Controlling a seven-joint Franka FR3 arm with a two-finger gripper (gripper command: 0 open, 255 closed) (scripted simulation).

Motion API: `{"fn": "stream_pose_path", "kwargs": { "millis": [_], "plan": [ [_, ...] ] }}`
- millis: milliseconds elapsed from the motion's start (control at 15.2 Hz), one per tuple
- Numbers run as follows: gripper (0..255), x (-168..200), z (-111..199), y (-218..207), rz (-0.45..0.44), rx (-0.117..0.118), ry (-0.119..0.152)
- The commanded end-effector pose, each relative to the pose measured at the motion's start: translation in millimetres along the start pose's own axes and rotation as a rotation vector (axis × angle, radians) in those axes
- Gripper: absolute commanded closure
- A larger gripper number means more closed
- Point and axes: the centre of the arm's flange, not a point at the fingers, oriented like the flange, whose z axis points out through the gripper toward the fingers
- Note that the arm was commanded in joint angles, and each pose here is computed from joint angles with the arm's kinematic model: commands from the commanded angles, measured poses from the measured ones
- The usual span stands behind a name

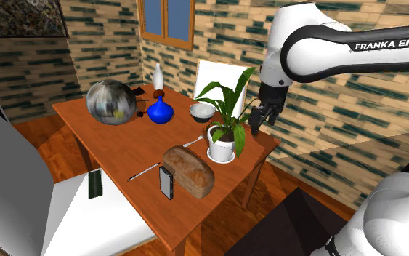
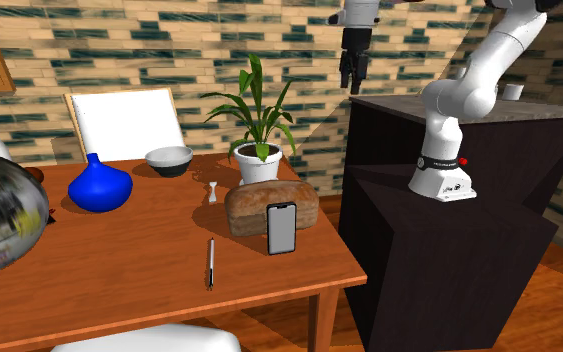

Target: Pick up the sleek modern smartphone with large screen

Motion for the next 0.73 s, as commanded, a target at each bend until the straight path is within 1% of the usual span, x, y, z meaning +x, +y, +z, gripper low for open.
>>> {"fn": "stream_pose_path", "kwargs": {
  "millis": [0, 660],
  "plan": [
    [0, 17.2, 14.8, -15.1, -0.008, 0.007, 0.0],
    [0, 97.5, 79.6, -93.8, -0.048, 0.036, -0.005]
  ]
}}
